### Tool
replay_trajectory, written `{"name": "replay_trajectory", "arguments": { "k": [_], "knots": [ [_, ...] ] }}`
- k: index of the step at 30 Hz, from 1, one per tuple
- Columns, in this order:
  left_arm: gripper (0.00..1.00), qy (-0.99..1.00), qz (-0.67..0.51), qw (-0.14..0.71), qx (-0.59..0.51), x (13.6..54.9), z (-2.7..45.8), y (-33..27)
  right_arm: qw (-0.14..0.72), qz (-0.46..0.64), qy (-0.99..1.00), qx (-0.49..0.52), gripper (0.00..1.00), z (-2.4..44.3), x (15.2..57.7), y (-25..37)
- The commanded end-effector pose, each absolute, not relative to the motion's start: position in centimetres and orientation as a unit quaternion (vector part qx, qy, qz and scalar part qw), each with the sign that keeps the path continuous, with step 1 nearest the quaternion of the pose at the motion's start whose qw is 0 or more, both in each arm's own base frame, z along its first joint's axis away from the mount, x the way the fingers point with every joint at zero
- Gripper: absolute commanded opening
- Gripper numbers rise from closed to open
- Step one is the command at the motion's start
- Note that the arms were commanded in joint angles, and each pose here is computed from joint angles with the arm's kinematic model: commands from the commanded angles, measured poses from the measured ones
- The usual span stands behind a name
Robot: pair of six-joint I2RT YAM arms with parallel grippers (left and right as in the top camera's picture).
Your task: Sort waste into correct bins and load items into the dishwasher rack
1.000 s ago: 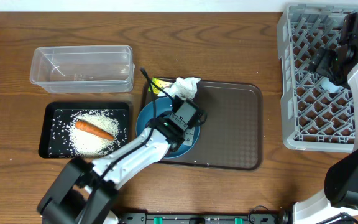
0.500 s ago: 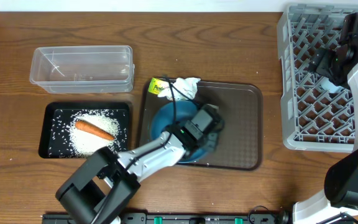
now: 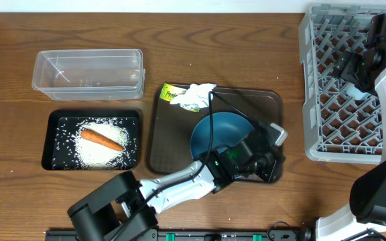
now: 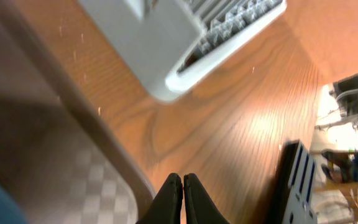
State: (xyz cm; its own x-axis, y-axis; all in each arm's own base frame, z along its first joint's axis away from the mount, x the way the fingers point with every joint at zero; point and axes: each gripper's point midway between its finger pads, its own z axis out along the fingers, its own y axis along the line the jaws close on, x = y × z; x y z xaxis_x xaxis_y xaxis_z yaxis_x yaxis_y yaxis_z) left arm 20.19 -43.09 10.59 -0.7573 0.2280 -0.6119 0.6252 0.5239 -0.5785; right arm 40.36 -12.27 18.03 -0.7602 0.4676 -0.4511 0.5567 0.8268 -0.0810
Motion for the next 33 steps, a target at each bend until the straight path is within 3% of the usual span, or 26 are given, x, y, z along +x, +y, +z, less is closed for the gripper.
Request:
{"name": "replay_trajectory", "arguments": {
  "k": [1, 5, 9, 11, 14, 16, 21, 23, 30, 33],
  "knots": [
    [0.07, 0.831, -0.423, 0.264, 0.245, 22.3, 14.5, -41.8, 0.210, -0.114, 0.932, 0.271, 0.99, 18.1, 40.2, -12.5],
    [0.08, 0.872, -0.345, 0.296, 0.179, 26.6, 17.0, -34.3, 0.210, -0.114, 0.932, 0.271, 0.99, 18.1, 40.2, -12.5],
    [0.17, 0.919, -0.219, 0.320, 0.066, 29.6, 18.1, -22.6, 0.210, -0.114, 0.932, 0.271, 0.99, 18.1, 40.2, -12.5],
    [0.34, 0.931, -0.158, 0.329, 0.001, 30.1, 18.5, -16.6, 0.210, -0.114, 0.932, 0.271, 0.99, 18.1, 40.2, -12.5],
    [0.49, 0.931, -0.099, 0.337, -0.097, 29.7, 19.6, -8.8, 0.210, -0.114, 0.932, 0.271, 0.99, 18.1, 40.2, -12.5],
    [0.68, 0.925, -0.082, 0.342, -0.143, 29.2, 20.1, -5.5, 0.210, -0.114, 0.932, 0.271, 0.99, 18.1, 40.2, -12.5],
    [0.91, 0.911, -0.046, 0.340, -0.230, 28.3, 20.2, 0.3, 0.223, -0.104, 0.930, 0.274, 0.99, 18.3, 40.8, -12.4],
    [0.93, 0.907, -0.034, 0.332, -0.257, 28.2, 19.8, 1.9, 0.222, -0.065, 0.934, 0.272, 0.99, 18.1, 41.2, -11.1],
    [0.98, 0.907, -0.054, 0.272, -0.318, 28.5, 16.8, 4.5, 0.157, 0.225, 0.935, 0.225, 0.99, 18.6, 41.0, -0.8],
    [0.98, 0.910, -0.061, 0.239, -0.333, 28.4, 15.2, 5.0, 0.156, 0.354, 0.914, 0.124, 0.99, 21.0, 40.8, 4.6]
  ]
}}
